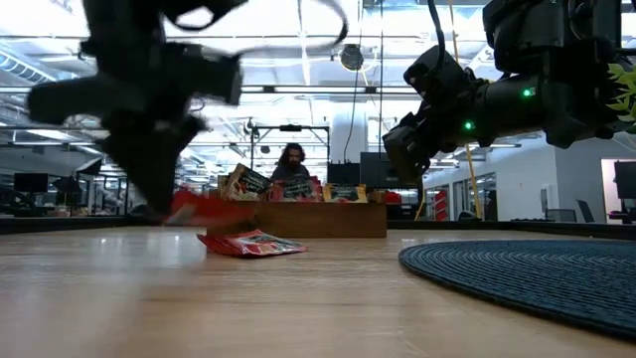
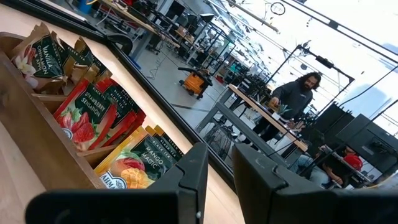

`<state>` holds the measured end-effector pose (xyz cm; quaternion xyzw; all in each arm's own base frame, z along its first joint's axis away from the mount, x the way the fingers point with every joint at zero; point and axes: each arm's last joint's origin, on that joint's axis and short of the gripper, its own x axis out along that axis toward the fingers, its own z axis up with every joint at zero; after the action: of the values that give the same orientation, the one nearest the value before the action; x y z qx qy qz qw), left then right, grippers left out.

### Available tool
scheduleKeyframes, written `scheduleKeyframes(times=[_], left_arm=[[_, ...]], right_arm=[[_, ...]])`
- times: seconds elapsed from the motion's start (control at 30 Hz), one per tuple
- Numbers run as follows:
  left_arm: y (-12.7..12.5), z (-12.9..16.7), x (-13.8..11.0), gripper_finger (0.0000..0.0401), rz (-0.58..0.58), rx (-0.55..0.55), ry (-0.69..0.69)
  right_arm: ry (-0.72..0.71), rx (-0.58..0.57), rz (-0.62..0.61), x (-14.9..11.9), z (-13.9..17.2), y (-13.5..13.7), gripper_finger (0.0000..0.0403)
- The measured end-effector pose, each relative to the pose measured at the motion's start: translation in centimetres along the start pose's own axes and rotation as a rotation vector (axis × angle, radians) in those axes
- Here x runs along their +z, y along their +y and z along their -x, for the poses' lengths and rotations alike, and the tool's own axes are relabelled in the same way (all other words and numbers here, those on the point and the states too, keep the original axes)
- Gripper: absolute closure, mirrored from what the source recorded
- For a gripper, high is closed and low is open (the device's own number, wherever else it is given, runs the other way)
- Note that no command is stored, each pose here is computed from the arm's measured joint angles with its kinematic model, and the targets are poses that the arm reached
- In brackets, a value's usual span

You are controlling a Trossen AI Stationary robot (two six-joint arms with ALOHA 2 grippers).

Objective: Pick & Place Tea
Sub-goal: Put the red tea bag into the middle section wooden organizer

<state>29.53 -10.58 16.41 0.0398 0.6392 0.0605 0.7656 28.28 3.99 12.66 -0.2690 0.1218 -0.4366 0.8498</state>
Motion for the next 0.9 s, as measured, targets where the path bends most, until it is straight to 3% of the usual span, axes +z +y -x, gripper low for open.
scheduleKeyframes(times=[0.23,0.37,0.67,0.9], left_arm=[[1.3,3.8,2.9,0.0393,-0.134,0.294,-0.125],[3.5,4.3,4.6,0.0388,-0.132,0.469,-0.211],[9.0,1.8,6.4,0.0390,0.023,0.462,-0.299],[11.1,0.7,6.4,0.0392,0.088,0.408,-0.302]], right_arm=[[-0.003,0.004,-0.022,0.0,0.0,0.0,0.0342],[-0.003,0.003,-0.022,0.0,0.0,0.0,0.0342],[0.001,-0.001,-0.019,0.0,0.0,0.0,0.0342],[0.001,-0.002,-0.018,0.0,0.0,0.0,0.0342]])
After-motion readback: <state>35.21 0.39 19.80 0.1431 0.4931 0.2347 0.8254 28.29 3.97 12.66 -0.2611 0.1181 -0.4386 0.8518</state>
